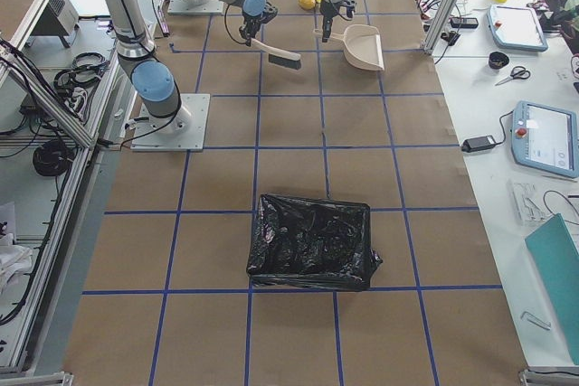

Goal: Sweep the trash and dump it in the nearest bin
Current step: 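Grasp the dustpan handle with left gripper while right gripper grasps brush handle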

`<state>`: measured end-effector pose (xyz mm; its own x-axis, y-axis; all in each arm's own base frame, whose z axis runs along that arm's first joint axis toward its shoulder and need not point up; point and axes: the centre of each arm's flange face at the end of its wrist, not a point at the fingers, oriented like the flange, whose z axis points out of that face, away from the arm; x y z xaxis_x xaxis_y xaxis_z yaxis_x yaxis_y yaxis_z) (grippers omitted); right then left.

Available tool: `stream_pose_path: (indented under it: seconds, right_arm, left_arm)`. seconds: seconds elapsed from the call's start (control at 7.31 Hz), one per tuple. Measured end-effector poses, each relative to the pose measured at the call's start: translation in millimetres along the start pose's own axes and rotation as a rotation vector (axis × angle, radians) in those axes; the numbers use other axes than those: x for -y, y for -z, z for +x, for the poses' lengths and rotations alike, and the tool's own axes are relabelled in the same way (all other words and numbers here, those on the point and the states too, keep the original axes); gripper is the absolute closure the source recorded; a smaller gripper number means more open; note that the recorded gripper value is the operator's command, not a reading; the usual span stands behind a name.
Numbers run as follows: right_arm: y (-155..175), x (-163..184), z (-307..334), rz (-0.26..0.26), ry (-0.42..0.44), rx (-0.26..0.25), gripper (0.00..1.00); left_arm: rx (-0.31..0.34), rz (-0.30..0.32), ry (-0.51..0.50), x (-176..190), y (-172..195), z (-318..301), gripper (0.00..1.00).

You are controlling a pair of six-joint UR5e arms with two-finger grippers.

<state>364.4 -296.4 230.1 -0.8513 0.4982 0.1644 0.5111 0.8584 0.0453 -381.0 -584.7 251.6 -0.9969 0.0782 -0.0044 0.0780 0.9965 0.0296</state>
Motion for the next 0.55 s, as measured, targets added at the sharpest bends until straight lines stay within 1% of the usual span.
stream_pose_path:
  seconds: [0.14, 0.41, 0.55]
  right_arm:
    - [0, 0, 0, -0.001, 0.000, 0.000, 1.00]
    - [0, 0, -1, -0.003, 0.002, 0.002, 1.00]
    - [1, 0, -1, -0.003, 0.007, 0.003, 1.00]
  left_arm:
    - [0.004, 0.010, -0.036, 6, 12, -21, 1.00]
    - [0.015, 0.020, -0.140, 18, 36, -80, 1.00]
    - [0.042, 0.021, -0.187, 23, 47, -118, 1.00]
